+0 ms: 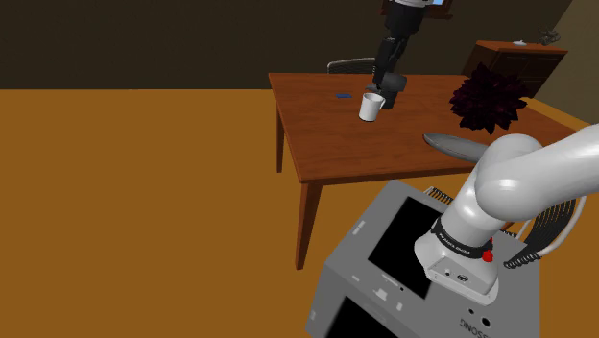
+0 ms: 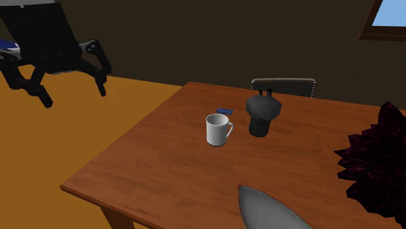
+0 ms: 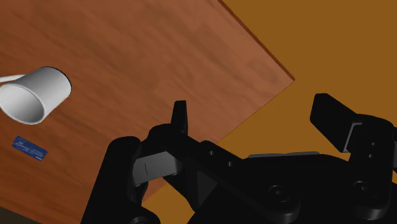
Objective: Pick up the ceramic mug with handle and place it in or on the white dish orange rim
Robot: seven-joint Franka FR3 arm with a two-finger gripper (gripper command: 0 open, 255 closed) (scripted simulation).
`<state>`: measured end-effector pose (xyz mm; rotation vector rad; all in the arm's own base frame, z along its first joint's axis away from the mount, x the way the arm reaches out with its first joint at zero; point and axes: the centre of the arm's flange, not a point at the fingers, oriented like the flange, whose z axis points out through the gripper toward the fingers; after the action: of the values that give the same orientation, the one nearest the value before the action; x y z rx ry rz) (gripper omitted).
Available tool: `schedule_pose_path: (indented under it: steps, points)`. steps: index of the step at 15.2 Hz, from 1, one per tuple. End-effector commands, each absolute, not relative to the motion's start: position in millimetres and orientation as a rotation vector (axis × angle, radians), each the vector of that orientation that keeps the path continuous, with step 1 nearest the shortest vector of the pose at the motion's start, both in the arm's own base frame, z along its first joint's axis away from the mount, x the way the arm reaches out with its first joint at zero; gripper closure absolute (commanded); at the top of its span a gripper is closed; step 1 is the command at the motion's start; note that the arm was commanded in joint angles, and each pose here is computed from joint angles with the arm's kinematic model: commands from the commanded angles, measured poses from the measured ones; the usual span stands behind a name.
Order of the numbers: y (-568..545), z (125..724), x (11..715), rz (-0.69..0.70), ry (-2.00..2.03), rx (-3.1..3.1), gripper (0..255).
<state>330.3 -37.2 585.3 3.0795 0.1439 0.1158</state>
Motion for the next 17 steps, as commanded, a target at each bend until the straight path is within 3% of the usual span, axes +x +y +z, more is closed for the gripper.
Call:
schedule_pose_path:
  steps: [1, 17]
  points:
    - [-37, 585, 330, 0.116, 0.144, 3.080, 0]
    - [-206, 484, 410, 0.062, 0.098, 3.080, 0]
